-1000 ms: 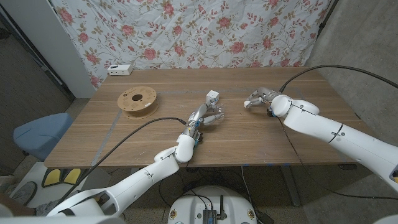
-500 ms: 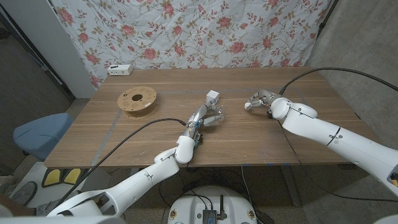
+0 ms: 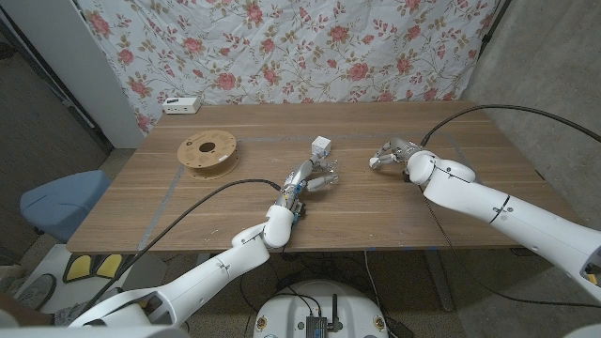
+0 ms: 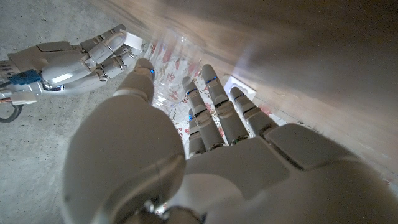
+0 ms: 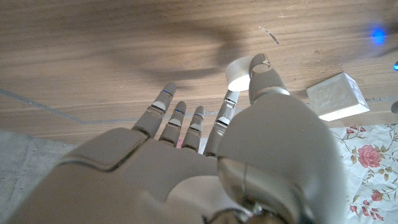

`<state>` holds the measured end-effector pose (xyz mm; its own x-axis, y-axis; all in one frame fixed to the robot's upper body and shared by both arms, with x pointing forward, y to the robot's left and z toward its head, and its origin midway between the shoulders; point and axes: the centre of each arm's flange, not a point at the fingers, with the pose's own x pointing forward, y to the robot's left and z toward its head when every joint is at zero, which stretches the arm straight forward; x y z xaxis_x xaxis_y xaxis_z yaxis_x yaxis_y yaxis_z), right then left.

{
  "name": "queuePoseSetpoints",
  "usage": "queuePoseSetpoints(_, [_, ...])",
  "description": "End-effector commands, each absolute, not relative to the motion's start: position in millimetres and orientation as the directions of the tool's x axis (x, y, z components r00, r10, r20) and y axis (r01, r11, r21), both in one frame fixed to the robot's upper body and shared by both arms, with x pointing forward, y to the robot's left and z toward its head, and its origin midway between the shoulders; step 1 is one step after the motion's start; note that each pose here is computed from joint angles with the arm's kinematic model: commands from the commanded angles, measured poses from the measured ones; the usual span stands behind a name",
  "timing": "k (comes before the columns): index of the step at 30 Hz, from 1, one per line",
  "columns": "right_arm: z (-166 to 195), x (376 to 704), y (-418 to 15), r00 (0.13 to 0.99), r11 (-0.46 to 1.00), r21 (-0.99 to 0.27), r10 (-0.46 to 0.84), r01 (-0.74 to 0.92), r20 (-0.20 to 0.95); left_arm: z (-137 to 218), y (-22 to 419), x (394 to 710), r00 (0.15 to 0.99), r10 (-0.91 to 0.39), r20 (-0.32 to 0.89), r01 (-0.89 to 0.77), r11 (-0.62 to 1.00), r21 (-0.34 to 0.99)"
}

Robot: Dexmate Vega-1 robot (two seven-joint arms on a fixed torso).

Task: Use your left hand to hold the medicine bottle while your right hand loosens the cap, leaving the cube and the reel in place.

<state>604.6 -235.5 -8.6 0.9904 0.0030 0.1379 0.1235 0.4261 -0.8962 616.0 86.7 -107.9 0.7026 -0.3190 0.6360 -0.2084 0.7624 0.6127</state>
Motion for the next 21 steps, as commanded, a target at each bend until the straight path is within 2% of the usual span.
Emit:
queuePoseSetpoints(1, [-10.2, 604.8, -237.3, 0.986, 0.389, -0.906, -0.044, 0.165, 0.161, -109.9, 91.0, 613.1, 0.707, -0.32, 0.63, -0.204, 0.762, 0.615])
queuePoseSetpoints(21, [-10.0, 609.6, -237.3, 0.985, 0.384, -0.907, -0.055, 0.173, 0.165, -106.1, 93.5, 619.3, 0.719, -0.328, 0.613, -0.187, 0.758, 0.625])
